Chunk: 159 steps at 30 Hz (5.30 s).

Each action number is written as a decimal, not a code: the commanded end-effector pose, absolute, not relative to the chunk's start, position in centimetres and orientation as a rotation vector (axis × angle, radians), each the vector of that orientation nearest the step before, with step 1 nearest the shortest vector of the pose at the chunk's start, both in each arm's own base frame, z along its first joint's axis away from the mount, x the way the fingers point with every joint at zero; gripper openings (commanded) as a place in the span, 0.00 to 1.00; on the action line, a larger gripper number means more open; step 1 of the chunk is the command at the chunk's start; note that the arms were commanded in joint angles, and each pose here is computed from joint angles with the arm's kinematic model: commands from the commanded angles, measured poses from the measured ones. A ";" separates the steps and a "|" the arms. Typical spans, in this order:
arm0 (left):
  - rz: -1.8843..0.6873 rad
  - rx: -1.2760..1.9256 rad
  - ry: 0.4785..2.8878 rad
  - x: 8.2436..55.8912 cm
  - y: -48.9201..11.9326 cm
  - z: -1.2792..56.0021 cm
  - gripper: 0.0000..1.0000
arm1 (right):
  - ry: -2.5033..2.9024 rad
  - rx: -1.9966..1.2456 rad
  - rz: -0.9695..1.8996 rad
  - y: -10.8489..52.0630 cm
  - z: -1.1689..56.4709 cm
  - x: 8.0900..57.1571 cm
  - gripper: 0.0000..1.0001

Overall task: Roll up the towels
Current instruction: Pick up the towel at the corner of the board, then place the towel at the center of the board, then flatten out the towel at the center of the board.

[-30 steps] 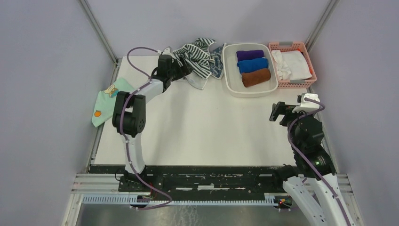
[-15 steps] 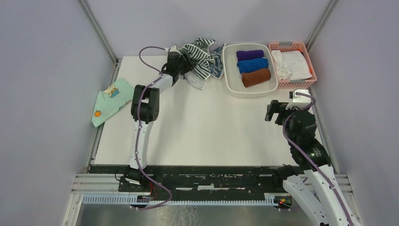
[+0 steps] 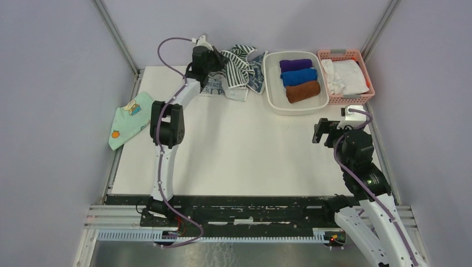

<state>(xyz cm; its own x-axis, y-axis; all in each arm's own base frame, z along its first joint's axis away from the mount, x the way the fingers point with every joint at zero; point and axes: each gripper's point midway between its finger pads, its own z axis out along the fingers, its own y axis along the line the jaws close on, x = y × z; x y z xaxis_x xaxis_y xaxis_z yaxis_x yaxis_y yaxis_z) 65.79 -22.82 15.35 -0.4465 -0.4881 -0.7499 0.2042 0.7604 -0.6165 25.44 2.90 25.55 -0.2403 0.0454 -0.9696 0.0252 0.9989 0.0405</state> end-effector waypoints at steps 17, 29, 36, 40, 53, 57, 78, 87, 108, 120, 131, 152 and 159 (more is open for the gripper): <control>-0.697 0.193 1.369 54.2 -18.4 50.6 0.03 | 1.731 0.016 0.143 4.6 28.3 25.1 1.00; -0.892 0.435 1.490 37.3 -23.2 47.2 0.03 | 1.725 -0.027 0.271 6.7 28.3 24.9 1.00; -1.064 0.582 1.668 31.5 -30.9 38.2 0.11 | 1.776 -0.056 0.347 8.4 27.2 25.6 1.00; -1.190 0.694 1.746 28.5 -36.1 34.2 0.20 | 1.828 -0.070 0.368 9.2 26.2 26.2 1.00; -0.948 0.563 1.913 28.3 -31.3 28.9 0.74 | 1.991 -0.162 0.464 11.8 22.3 26.9 1.00; -0.879 0.366 2.067 29.8 -26.8 24.4 0.75 | 2.028 -0.238 0.568 13.7 21.4 26.8 1.00; -0.366 -0.143 2.463 32.2 -13.8 6.8 0.79 | 2.093 -0.913 0.649 28.3 16.1 21.7 0.80; -0.391 -0.145 2.495 32.8 -14.6 4.9 0.78 | 2.069 -1.036 0.407 30.6 10.5 22.3 0.64; -0.423 -0.136 2.549 32.4 -15.3 2.7 0.71 | 2.067 -0.890 0.029 26.4 9.2 23.7 0.02; -0.483 -0.117 2.608 32.0 -16.3 1.5 0.56 | 2.025 -0.686 -0.055 20.8 12.8 23.2 0.01; -0.456 -0.116 2.621 31.7 -16.0 1.7 0.14 | 1.949 -0.545 -0.173 17.8 16.0 24.6 0.00; -0.004 -0.475 1.640 37.7 2.0 33.4 0.03 | 1.802 0.180 -0.468 0.8 30.5 27.6 0.00; 0.031 -0.596 1.570 36.2 5.0 31.9 0.03 | 1.802 0.257 -0.452 -0.3 30.4 28.3 0.00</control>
